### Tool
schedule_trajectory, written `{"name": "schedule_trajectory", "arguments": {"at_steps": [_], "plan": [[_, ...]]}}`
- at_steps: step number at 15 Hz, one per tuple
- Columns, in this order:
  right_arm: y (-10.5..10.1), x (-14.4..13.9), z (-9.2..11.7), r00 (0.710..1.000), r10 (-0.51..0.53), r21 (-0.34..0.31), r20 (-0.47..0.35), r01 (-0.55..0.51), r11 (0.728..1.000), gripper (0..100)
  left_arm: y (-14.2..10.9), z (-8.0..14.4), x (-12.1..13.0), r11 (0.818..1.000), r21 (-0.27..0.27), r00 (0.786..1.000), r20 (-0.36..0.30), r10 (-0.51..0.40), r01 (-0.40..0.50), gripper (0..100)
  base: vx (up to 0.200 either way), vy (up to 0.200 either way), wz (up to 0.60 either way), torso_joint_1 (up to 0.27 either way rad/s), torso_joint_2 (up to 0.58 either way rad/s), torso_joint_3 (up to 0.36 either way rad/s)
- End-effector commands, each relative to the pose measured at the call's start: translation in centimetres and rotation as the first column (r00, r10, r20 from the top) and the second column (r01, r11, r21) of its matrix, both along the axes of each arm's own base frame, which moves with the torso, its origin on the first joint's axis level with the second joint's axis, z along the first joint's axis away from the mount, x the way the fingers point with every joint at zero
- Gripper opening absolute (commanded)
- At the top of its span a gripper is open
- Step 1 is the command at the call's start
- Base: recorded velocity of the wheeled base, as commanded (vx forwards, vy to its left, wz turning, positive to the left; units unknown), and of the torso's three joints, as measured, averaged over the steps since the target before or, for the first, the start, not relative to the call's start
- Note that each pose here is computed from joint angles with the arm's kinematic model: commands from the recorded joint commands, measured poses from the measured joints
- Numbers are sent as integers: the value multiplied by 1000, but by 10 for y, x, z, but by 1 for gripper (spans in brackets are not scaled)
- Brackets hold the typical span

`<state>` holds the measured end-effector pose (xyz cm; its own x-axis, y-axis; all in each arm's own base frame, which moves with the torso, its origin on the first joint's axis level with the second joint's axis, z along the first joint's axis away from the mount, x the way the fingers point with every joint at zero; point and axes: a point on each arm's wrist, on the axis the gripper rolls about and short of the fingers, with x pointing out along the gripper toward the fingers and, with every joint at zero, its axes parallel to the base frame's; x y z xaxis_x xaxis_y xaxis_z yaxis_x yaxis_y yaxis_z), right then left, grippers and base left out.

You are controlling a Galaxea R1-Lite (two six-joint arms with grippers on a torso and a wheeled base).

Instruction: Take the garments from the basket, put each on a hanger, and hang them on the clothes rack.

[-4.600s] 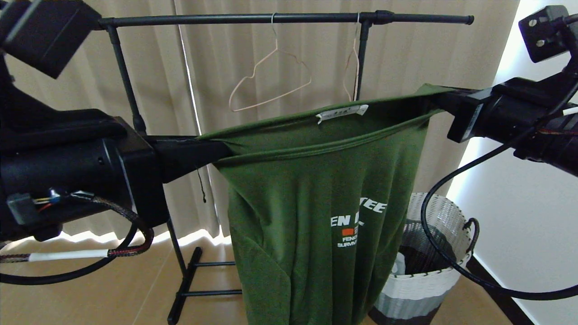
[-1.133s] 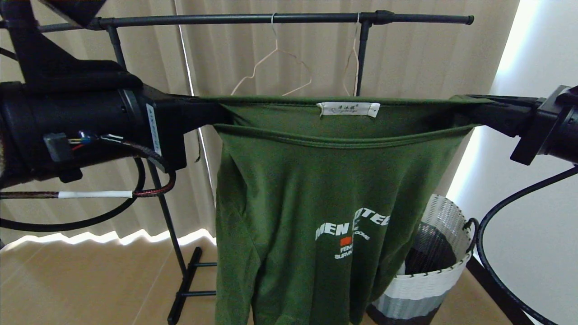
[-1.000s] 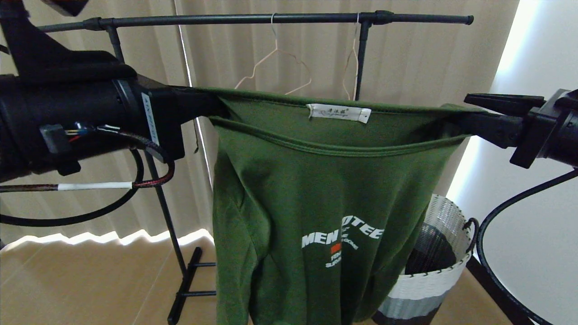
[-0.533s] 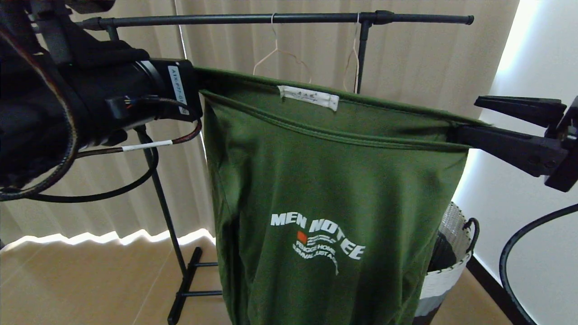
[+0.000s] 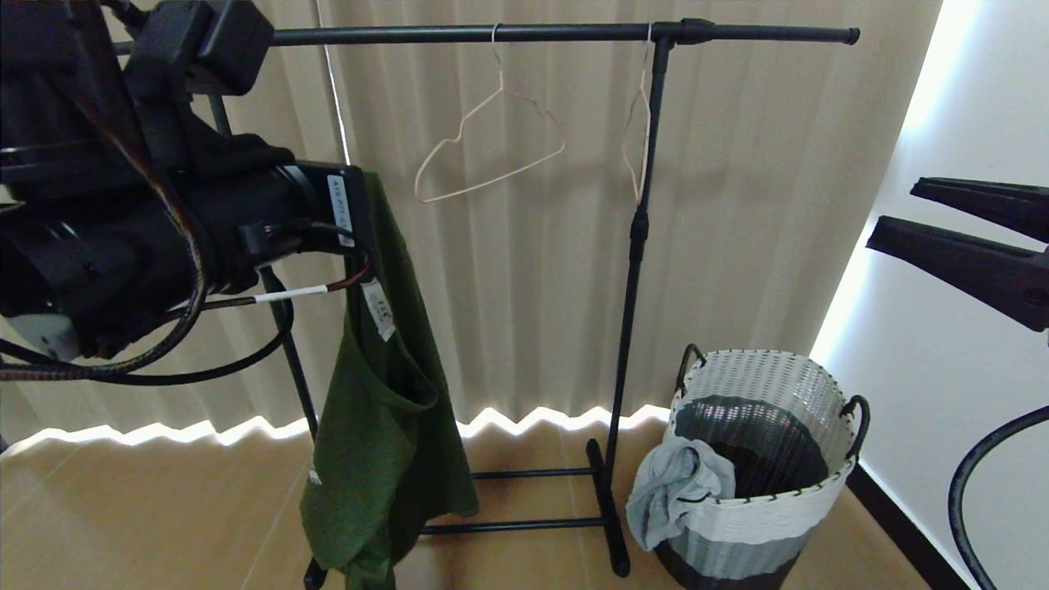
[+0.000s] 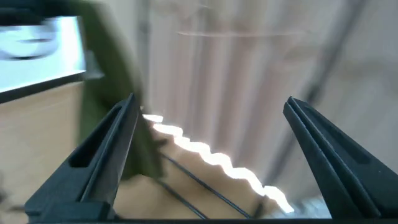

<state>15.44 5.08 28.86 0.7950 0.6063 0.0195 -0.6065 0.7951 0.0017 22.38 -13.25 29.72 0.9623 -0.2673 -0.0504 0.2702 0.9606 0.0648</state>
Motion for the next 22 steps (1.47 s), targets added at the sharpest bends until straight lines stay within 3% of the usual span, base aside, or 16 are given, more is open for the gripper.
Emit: {"name": "schedule_trajectory", "arguments": {"at_steps": [1,3,5,8,11,14,16,19,22], "plan": [[-19,7,-18,986,-159,-27,-53,158,987,100,22,-11,-15,999,18,999,-19,27,-27,0,0,0,0,0,0,0],[-28,5,-34,968,-236,-56,-90,231,971,100,37,-32,-24,999,40,997,-76,29,-26,0,0,0,0,0,0,0],[-33,-6,-60,947,-297,-91,-120,287,954,100,59,-69,-43,998,44,987,-157,-35,42,0,0,0,0,0,0,0],[-35,-7,-81,949,-308,-71,-63,303,950,100,78,-88,-52,1000,-29,999,-50,2,-3,0,0,0,0,0,0,0],[-35,6,-86,949,-316,-50,10,316,947,100,85,-106,-50,999,-37,996,-84,29,-32,0,0,0,0,0,0,0],[-35,13,-92,934,-358,-68,-5,357,932,100,82,-98,-47,998,-55,998,-46,-44,41,0,0,0,0,0,0,0],[-35,13,-93,934,-356,-82,0,355,931,100,83,-95,-49,997,-59,999,-31,-42,40,0,0,0,0,0,0,0],[-34,14,-95,935,-354,-98,1,353,931,100,88,-78,-67,996,-78,997,59,-45,50,0,0,0,0,0,0,0],[-34,14,-98,936,-353,-103,-10,350,931,100,87,-78,-68,995,-78,997,61,-51,56,0,0,0,0,75,-222,-162]]}}
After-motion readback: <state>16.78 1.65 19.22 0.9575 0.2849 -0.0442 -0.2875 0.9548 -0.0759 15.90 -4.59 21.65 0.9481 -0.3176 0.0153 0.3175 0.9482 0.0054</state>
